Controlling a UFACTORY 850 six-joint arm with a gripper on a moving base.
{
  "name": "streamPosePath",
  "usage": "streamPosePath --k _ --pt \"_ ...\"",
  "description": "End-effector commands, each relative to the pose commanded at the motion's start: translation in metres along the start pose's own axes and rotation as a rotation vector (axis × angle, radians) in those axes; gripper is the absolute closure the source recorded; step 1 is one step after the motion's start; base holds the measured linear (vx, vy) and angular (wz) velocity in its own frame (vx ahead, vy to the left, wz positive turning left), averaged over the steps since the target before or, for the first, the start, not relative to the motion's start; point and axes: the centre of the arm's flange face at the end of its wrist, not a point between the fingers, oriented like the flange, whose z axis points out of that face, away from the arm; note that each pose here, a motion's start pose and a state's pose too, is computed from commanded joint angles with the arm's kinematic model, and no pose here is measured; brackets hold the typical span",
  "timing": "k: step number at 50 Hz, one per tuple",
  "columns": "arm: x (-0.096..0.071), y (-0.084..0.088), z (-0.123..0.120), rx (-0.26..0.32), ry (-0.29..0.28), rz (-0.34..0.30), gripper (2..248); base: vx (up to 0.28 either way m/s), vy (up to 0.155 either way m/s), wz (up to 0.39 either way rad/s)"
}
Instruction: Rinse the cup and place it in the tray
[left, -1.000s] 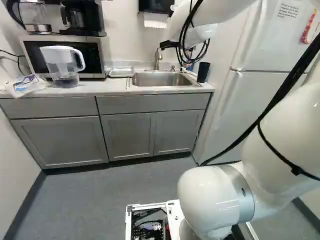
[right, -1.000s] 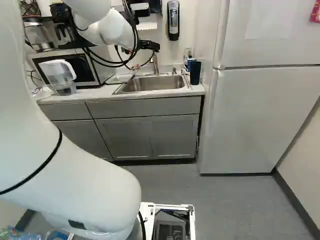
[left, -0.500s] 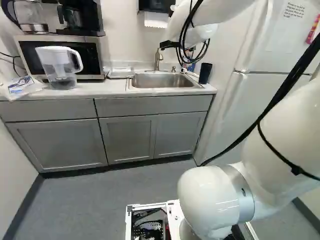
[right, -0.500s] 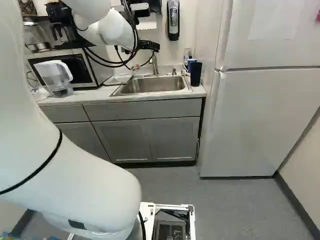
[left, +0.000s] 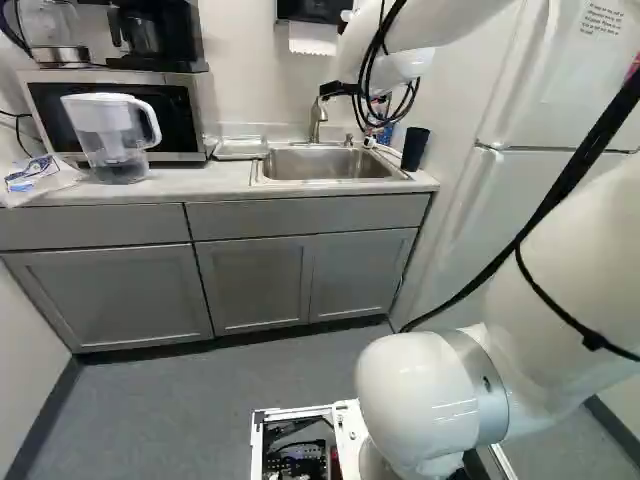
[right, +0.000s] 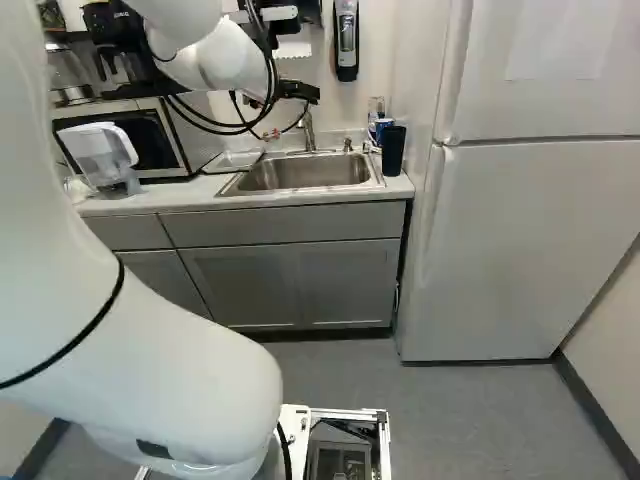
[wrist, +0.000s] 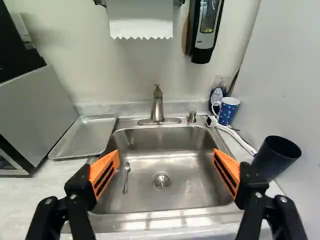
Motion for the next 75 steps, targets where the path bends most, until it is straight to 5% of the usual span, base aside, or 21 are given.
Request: streamPosePath --k 75 --pt "0.0 0.0 0.0 0.0 0.0 0.0 3 0.063 0.016 -0.086"
